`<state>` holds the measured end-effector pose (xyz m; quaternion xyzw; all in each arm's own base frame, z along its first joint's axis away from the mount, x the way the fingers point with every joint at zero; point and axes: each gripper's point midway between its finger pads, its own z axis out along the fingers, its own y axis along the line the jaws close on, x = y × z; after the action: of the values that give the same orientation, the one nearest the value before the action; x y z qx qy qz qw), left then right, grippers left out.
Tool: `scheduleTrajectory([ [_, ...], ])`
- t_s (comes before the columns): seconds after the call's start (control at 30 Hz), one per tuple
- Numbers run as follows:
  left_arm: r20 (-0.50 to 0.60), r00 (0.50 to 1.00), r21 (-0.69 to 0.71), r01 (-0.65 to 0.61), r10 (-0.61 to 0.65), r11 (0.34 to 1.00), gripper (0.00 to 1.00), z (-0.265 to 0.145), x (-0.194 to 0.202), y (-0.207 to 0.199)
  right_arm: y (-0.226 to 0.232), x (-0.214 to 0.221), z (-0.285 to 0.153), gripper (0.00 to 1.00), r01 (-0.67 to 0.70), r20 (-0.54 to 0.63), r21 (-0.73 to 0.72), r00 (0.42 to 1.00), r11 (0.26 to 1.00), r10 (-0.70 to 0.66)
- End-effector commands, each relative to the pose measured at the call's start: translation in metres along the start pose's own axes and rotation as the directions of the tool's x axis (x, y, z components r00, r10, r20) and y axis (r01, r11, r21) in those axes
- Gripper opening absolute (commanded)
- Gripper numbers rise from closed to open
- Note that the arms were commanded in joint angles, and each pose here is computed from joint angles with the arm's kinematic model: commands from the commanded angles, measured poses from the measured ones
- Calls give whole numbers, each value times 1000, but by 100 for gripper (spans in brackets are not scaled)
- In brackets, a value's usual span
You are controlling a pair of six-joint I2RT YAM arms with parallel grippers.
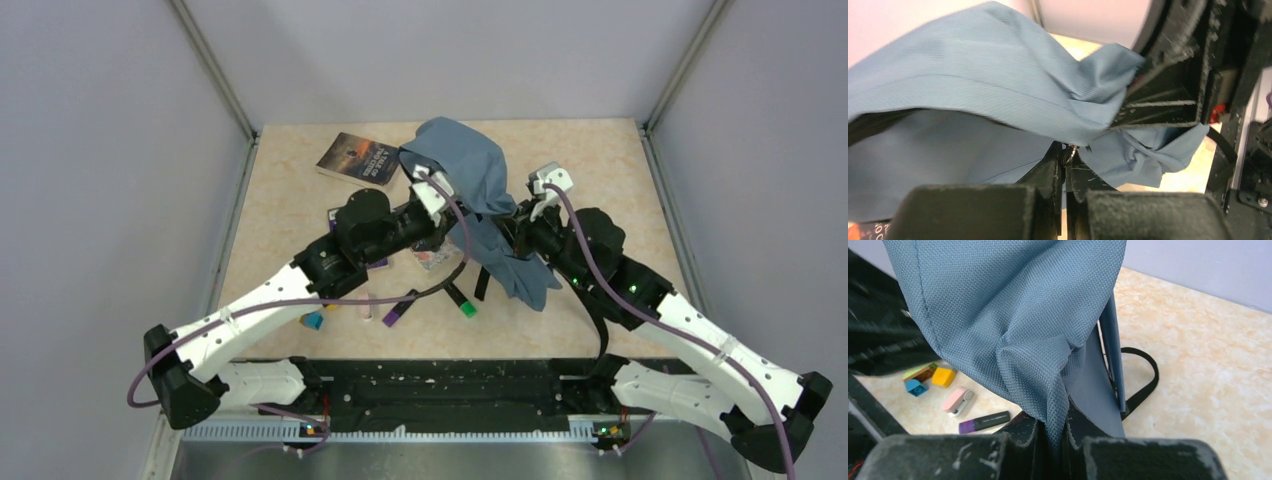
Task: Pack the student bag
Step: Unzip the student bag at the center of the board.
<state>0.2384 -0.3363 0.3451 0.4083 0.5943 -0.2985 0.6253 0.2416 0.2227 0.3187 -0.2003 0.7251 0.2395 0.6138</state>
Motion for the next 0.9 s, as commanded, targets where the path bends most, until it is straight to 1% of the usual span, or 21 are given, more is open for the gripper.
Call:
scheduleTrajectory([
  [0.0,102,992,-126,88,-75,988,0,-24,-60,40,-21,-41,-6,0,27,96,119,995,993,-38],
  [0.1,112,986,-221,148,-125,964,0,-37,-63,76,-28,-40,-9,0,36,87,152,995,988,-50],
  [0.17,143,975,-251,200,-168,947,0,-45,-68,95,-28,-37,-9,0,42,78,150,995,988,-54],
  [0.23,160,970,-285,221,-181,933,0,-52,-73,110,-26,-37,-10,0,47,74,136,996,990,-57],
  [0.37,154,967,-347,245,-203,905,0,-58,-74,134,-23,-31,-9,0,50,55,119,997,992,-57],
  [0.43,144,966,-319,251,-215,914,0,-56,-73,132,-24,-31,-10,0,49,54,123,997,991,-56],
  [0.5,139,964,-241,256,-227,936,0,-52,-75,118,-22,-35,-13,18,53,63,113,996,992,-61],
  [0.57,133,956,-165,282,-262,945,0,-47,-76,105,-20,-42,-18,43,65,82,93,994,994,-73],
  [0.63,125,941,-113,327,-313,938,0,-41,-73,97,-14,-53,-26,70,72,116,58,990,996,-78],
  [0.67,114,935,-86,347,-337,934,0,-37,-72,93,-11,-57,-30,78,77,133,37,988,996,-81],
  [0.7,102,926,-61,372,-365,926,0,-33,-69,89,-6,-62,-34,84,83,150,6,985,997,-83],
  [0.77,73,908,-23,415,-413,909,0,-25,-63,83,3,-70,-42,90,93,187,-49,979,994,-82],
  [0.87,40,888,-14,459,-458,889,0,-17,-52,82,12,-81,-54,93,93,236,-101,969,991,-67],
])
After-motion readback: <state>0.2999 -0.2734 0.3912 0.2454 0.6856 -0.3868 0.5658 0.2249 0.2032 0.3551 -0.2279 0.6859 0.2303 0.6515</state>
